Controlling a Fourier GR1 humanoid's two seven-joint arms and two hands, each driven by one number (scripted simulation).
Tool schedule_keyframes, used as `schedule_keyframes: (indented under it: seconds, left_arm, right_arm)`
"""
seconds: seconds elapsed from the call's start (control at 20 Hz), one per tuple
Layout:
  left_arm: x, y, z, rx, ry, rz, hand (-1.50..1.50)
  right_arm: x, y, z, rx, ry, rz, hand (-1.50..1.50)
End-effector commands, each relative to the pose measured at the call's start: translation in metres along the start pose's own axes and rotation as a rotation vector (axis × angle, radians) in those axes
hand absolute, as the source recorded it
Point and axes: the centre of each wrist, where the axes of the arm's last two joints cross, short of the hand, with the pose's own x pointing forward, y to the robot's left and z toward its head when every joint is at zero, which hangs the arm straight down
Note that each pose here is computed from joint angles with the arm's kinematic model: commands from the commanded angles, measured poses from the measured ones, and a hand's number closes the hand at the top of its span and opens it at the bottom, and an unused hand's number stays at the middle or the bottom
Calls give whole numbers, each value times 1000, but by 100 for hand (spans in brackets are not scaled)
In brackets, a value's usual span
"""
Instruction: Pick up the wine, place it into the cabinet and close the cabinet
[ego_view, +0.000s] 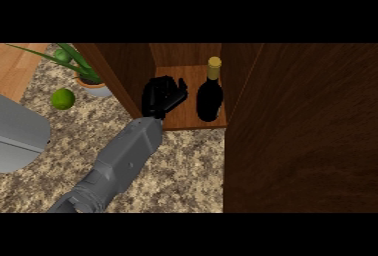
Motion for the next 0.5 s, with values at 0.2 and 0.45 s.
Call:
schedule_keyframes:
  seconds: [0.2, 0.45]
  left_arm:
    - [7, -1, -7, 50, -38, 62, 150]
    - [-6, 16, 0, 80, -150, 25, -150]
  right_arm:
    - [-11, -9, -14, 3, 6, 10, -150]
    - [5, -11, -5, -7, -15, 27, -150]
